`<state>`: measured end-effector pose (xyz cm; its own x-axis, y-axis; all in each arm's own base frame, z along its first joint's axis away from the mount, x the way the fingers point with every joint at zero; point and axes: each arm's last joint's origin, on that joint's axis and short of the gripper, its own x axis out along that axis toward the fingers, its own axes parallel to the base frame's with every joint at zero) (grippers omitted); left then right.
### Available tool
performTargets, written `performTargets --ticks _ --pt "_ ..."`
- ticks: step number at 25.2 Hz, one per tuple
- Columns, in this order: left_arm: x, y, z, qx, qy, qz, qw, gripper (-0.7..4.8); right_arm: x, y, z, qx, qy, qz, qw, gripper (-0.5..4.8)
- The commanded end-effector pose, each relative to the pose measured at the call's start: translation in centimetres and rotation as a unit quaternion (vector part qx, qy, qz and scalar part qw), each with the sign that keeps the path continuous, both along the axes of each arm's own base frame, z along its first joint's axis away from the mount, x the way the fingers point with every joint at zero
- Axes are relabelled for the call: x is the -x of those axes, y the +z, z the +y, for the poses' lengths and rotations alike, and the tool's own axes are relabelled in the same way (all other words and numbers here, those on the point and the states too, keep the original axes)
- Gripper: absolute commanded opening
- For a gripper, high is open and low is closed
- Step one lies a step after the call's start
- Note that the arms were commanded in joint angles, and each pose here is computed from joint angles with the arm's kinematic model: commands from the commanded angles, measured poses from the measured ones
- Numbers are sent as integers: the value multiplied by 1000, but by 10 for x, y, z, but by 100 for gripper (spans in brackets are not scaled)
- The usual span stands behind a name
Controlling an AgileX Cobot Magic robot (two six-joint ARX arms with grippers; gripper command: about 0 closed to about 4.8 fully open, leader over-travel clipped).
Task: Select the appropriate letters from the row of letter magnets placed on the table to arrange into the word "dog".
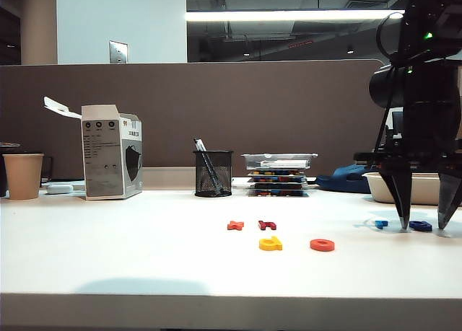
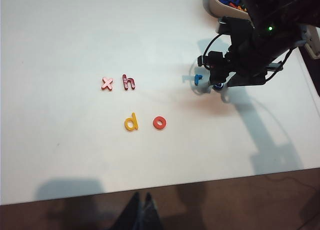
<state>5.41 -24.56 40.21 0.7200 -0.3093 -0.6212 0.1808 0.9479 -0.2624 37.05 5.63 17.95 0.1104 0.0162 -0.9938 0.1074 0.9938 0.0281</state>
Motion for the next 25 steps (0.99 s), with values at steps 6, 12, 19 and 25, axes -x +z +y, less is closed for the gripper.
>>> performTargets --ticks 6,12,19,25 --pt "0 2 0 4 1 -4 1000 -5 1 -4 0 0 -1 6 1000 197" --pt "0 2 0 4 1 -4 1000 -5 0 -4 0 -1 -1 3 1000 130" --pt "0 2 0 4 1 -4 1000 -5 0 -4 0 0 -1 3 1000 84" --pt "0 2 0 4 1 -4 1000 -5 -1 -3 0 0 -1 0 1000 41"
